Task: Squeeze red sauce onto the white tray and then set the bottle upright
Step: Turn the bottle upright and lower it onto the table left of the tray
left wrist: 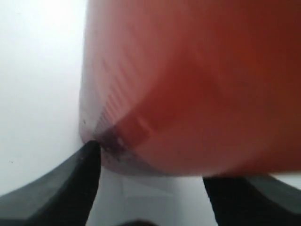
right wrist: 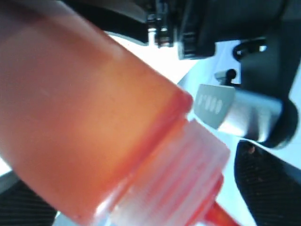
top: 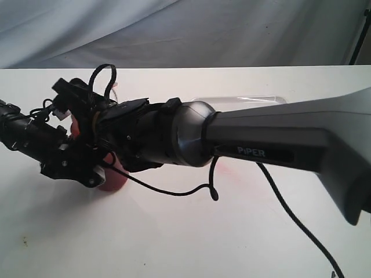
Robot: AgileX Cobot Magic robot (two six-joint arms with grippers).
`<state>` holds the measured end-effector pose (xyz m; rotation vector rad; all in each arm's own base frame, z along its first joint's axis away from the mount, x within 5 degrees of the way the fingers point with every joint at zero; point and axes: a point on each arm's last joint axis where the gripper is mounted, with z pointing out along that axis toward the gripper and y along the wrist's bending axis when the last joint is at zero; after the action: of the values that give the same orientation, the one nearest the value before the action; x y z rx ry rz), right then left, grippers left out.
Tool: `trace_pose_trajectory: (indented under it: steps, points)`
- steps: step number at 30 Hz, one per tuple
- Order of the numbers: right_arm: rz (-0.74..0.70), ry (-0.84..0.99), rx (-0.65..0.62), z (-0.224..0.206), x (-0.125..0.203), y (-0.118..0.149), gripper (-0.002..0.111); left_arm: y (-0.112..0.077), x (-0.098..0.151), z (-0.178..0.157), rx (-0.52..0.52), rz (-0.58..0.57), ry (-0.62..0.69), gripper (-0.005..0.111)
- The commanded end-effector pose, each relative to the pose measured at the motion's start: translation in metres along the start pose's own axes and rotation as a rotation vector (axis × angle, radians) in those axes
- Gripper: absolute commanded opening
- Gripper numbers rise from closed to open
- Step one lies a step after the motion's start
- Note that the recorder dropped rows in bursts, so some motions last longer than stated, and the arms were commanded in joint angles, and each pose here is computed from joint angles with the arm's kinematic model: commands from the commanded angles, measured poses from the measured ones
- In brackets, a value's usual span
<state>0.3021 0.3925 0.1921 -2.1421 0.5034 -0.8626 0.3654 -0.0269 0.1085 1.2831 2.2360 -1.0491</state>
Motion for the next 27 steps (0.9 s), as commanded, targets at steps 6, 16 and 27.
trace_pose_trajectory:
  steps: [6,16,27]
  points:
    - [0.349,-0.125,0.039,-0.017,-0.026,-0.02,0.094,-0.009,-0.017,0.005,0.052,-0.018,-0.096,0.057]
    - [0.576,-0.019,0.022,-0.048,0.005,-0.04,0.094,-0.009,-0.017,0.005,0.053,-0.017,-0.094,0.057]
    - [0.815,0.044,-0.083,-0.045,0.03,-0.026,0.094,-0.009,-0.017,0.005,0.054,-0.04,-0.094,0.057]
